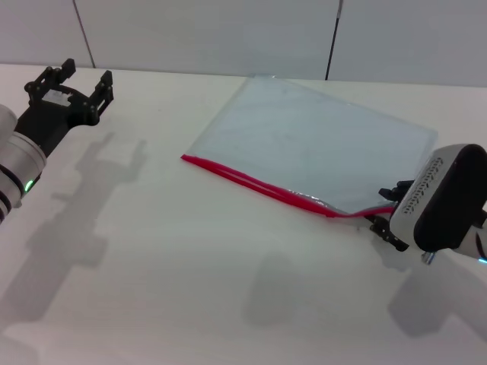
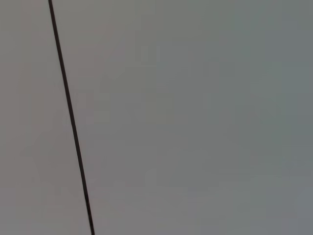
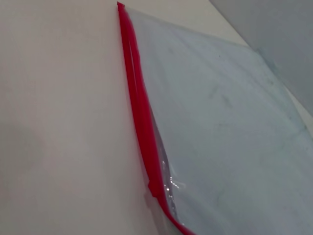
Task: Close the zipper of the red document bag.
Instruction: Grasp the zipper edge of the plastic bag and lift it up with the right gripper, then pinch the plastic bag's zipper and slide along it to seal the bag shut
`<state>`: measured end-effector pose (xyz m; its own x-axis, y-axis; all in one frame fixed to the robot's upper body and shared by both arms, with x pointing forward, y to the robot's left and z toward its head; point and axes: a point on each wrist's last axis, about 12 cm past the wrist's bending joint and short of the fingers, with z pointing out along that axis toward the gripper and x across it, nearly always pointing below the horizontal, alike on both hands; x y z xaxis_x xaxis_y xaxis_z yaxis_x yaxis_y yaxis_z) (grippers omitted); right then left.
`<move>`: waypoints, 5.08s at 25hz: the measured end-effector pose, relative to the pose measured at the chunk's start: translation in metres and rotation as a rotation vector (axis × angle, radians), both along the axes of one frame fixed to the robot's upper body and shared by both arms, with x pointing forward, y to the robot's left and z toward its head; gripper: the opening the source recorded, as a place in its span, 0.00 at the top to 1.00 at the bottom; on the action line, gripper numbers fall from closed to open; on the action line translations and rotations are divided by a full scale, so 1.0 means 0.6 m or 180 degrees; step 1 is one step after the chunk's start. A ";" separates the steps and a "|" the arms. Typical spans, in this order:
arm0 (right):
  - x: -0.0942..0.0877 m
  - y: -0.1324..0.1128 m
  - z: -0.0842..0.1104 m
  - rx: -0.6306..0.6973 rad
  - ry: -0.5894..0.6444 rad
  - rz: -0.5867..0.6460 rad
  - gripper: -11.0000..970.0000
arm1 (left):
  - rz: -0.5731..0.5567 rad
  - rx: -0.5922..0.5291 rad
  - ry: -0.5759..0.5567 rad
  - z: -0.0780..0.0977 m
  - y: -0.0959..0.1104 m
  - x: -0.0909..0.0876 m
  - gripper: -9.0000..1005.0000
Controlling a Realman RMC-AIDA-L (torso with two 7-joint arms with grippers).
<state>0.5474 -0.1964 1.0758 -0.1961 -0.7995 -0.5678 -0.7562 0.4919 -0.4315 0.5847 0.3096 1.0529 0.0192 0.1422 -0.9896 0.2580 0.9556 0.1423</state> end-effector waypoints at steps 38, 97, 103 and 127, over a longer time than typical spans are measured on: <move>0.021 0.015 0.008 -0.0152 -0.0078 -0.0222 0.75 | -0.0010 -0.0001 -0.0002 0.000 -0.002 0.001 0.41; -0.033 0.073 0.101 0.0246 -0.0551 0.0157 0.97 | -0.3183 0.1904 0.0556 0.131 -0.221 0.053 0.45; -0.037 0.077 0.101 0.0247 -0.0553 0.0191 0.97 | -0.3119 0.1956 0.0510 0.136 -0.221 0.057 0.47; -0.039 0.086 0.107 0.0259 -0.0579 0.0253 0.96 | -0.3178 0.2090 0.0455 0.138 -0.236 0.057 0.60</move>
